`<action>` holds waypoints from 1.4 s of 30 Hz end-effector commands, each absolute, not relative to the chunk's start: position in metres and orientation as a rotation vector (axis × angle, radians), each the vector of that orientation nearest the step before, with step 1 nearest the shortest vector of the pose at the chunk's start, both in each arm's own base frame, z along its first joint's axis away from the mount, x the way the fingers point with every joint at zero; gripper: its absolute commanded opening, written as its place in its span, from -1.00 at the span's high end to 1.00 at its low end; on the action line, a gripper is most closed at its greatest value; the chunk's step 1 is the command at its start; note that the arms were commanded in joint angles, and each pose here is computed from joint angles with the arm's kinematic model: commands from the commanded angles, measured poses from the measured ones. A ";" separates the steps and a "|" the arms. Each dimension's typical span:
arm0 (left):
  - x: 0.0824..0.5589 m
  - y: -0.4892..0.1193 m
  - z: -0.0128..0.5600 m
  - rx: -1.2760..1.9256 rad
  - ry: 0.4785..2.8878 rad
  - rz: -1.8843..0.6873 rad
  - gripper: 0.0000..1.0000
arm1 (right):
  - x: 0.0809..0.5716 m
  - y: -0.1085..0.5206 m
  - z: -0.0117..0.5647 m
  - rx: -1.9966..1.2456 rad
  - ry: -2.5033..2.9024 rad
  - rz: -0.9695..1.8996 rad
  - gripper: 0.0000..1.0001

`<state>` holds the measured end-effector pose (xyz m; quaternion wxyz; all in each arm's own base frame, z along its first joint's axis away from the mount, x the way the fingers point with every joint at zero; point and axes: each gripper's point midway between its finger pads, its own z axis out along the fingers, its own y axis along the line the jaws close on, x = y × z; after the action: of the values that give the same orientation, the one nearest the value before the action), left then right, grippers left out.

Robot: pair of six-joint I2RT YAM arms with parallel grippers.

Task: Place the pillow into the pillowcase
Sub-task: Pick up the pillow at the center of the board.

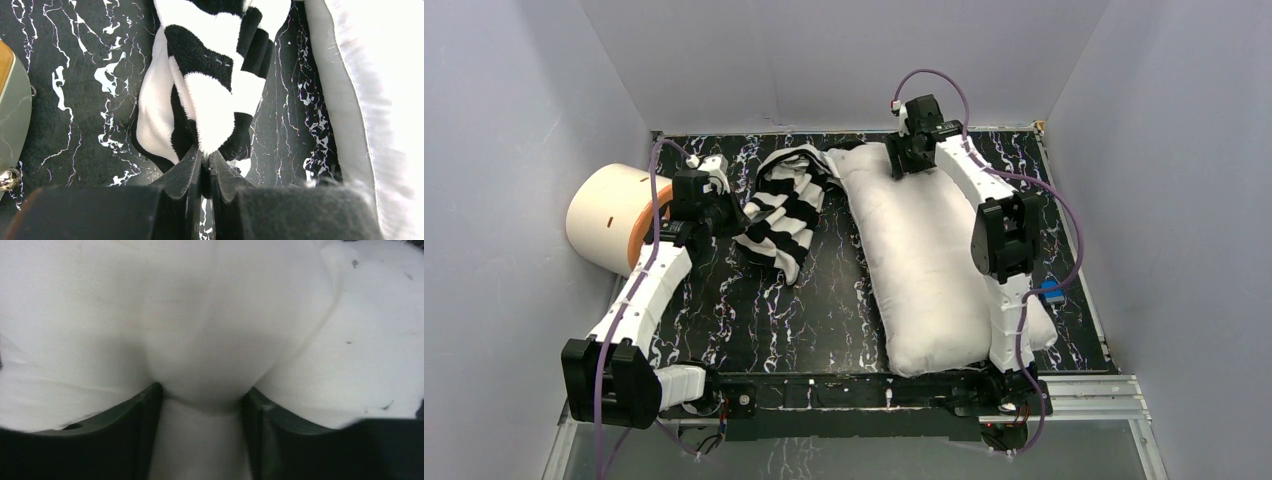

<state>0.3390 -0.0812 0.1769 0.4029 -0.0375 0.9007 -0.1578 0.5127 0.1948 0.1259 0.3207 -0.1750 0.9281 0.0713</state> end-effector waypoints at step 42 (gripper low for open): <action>0.443 -0.103 0.092 0.266 2.488 0.046 0.67 | 0.363 0.217 0.292 -0.829 1.951 0.481 1.00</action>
<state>0.4266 -0.1097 0.0685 0.2760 0.0998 0.9559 -0.0122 0.3869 0.2152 0.2653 0.4483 -0.3153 0.8171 0.1788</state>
